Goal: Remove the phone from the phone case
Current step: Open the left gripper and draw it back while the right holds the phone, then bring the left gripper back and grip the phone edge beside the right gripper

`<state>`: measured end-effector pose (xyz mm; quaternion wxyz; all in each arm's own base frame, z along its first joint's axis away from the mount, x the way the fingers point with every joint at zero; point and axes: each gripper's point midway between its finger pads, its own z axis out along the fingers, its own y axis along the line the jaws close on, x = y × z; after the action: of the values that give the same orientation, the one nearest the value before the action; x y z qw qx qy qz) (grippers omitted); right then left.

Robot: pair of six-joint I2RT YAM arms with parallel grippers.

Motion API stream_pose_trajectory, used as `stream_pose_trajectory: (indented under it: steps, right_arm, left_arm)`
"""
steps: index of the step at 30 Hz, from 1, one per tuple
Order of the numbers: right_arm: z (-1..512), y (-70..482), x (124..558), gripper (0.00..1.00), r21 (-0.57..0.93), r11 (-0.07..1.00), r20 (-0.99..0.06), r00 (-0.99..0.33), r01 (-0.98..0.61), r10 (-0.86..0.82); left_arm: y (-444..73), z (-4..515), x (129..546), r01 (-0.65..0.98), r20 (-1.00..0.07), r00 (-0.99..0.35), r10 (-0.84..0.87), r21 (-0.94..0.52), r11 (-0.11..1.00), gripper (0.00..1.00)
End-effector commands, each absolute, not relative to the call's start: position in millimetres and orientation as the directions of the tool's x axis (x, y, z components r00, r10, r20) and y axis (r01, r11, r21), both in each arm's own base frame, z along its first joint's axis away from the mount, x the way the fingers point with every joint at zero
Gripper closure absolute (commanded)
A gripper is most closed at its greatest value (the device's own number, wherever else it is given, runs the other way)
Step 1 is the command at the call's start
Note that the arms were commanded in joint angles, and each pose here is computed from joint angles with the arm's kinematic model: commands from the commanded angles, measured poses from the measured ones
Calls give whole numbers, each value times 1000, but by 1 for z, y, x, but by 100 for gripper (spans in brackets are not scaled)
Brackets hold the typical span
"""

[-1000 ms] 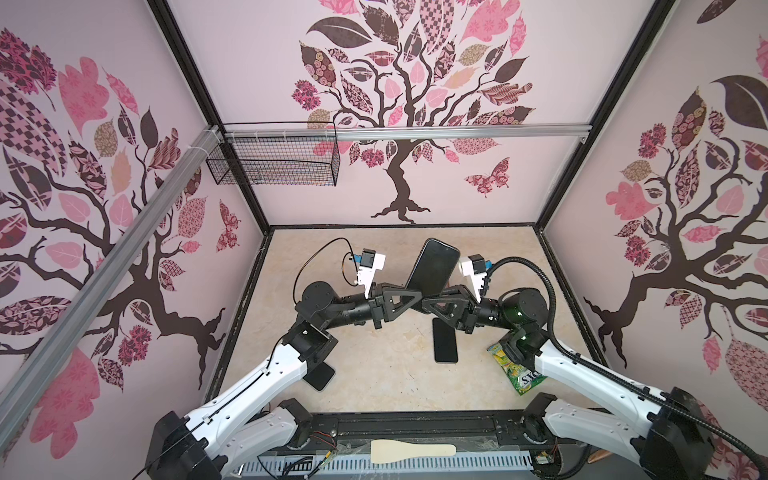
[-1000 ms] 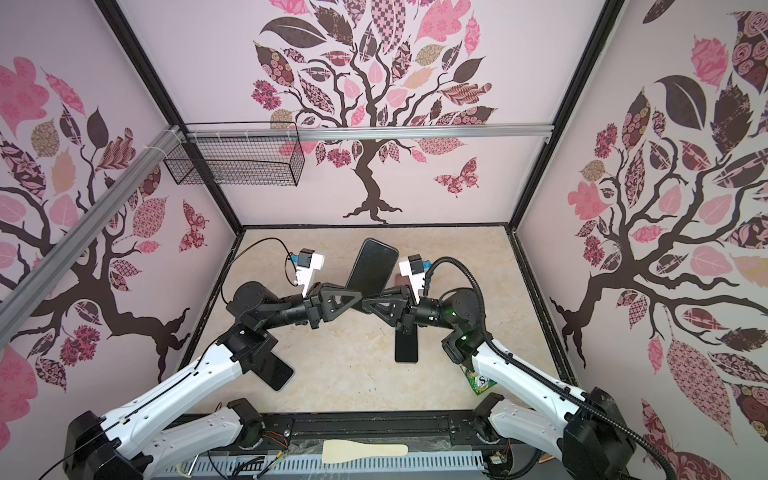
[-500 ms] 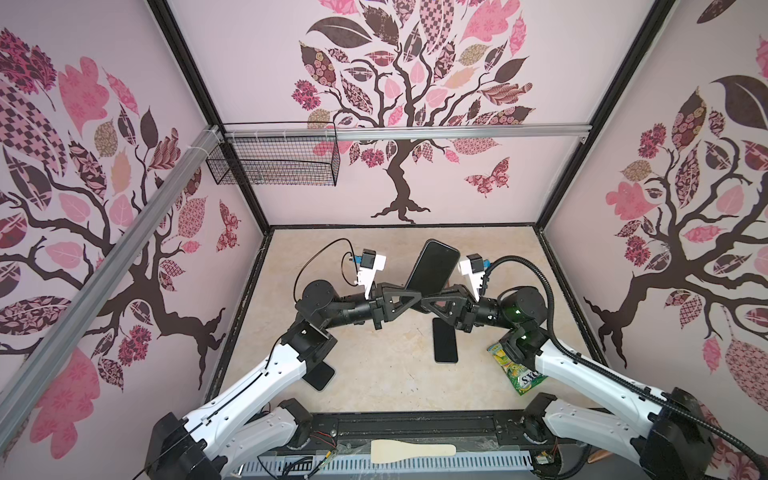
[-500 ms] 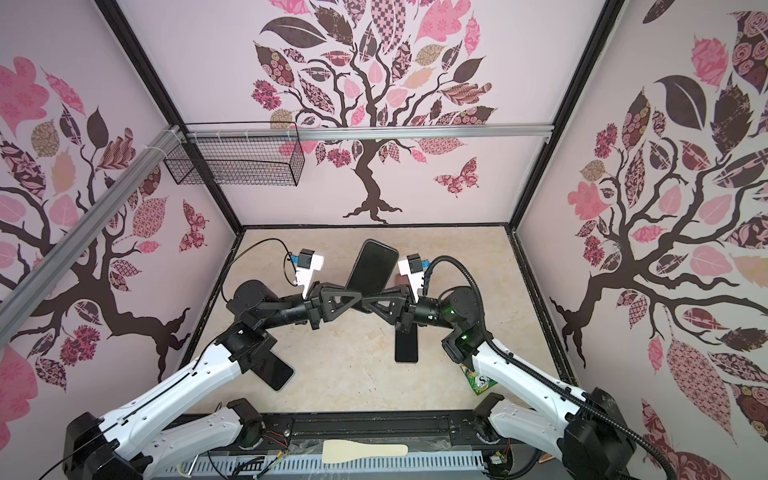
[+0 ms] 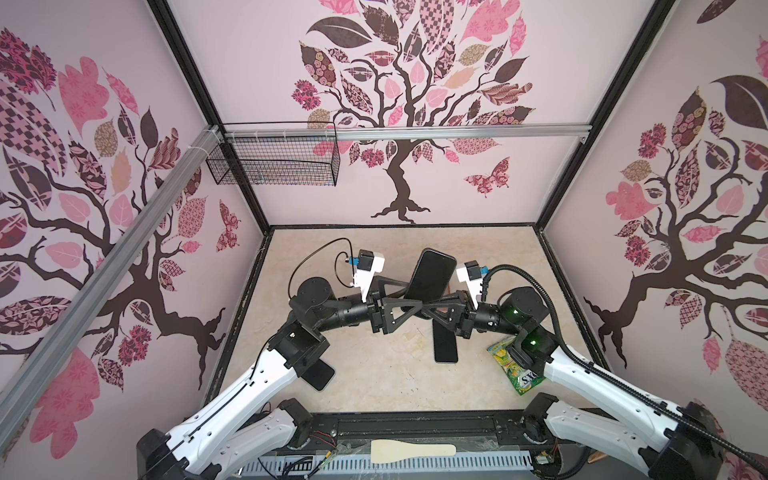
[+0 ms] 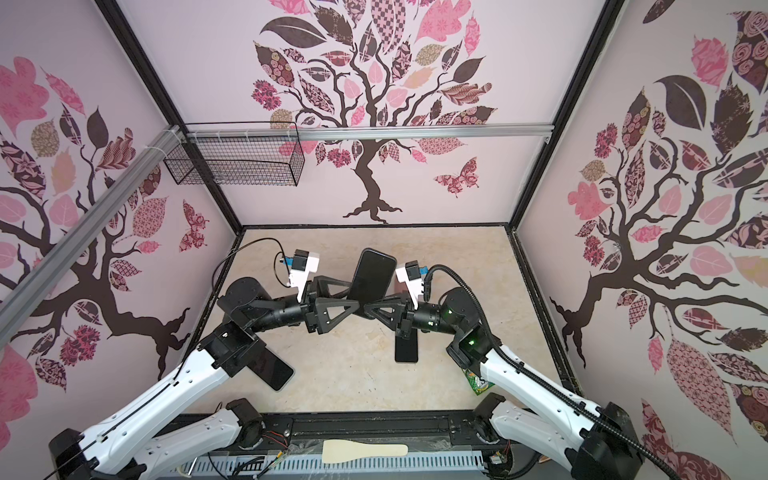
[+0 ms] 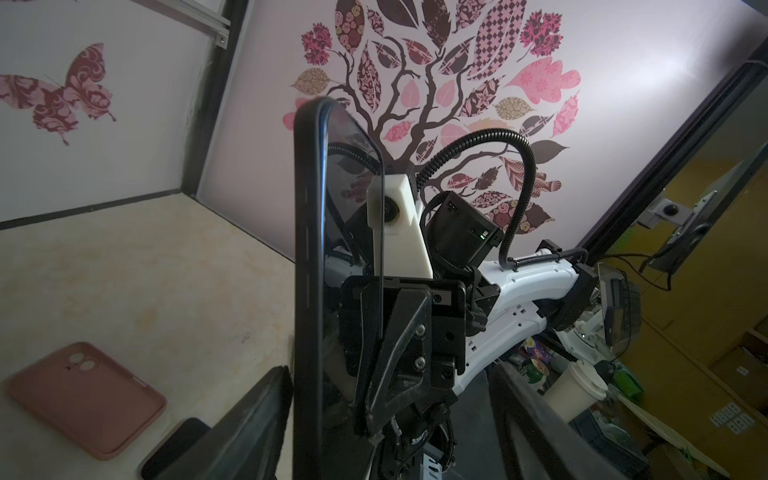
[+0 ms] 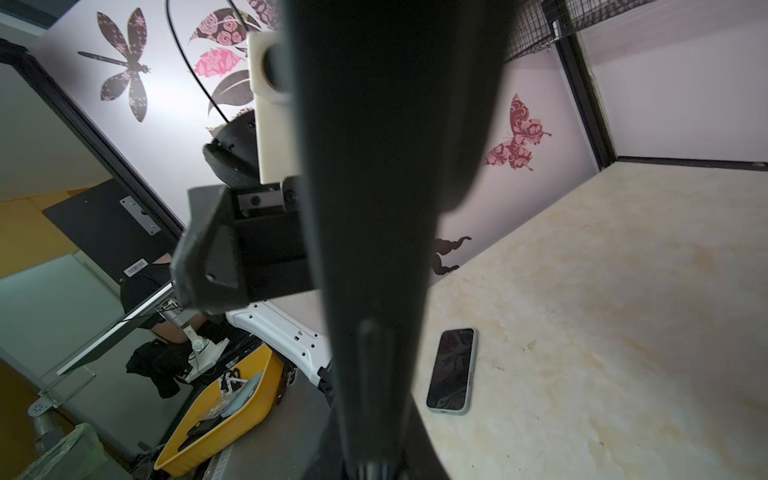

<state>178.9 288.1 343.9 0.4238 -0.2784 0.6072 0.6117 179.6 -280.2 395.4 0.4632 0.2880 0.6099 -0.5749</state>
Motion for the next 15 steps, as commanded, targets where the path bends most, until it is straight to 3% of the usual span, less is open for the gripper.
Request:
stream_pose_trajectory:
  steps: [1, 3, 7, 15]
  right_arm:
    - [372, 279, 178, 100, 345, 183, -933, -316, -921, 172]
    - [367, 277, 179, 100, 312, 217, -948, -289, -925, 130]
    - [358, 271, 181, 100, 228, 283, -974, -221, -932, 57]
    - [362, 253, 195, 100, 18, 429, -1000, -16, -903, 8]
  left_arm:
    - [-265, 418, 181, 910, -945, -263, -196, -310, 276, 18]
    - [-259, 421, 180, 918, -963, -199, -183, -248, 309, 18]
    - [-254, 421, 184, 920, -992, -60, -109, -97, 379, 32]
    - [-260, 436, 185, 887, -953, 299, -55, 256, 385, 34]
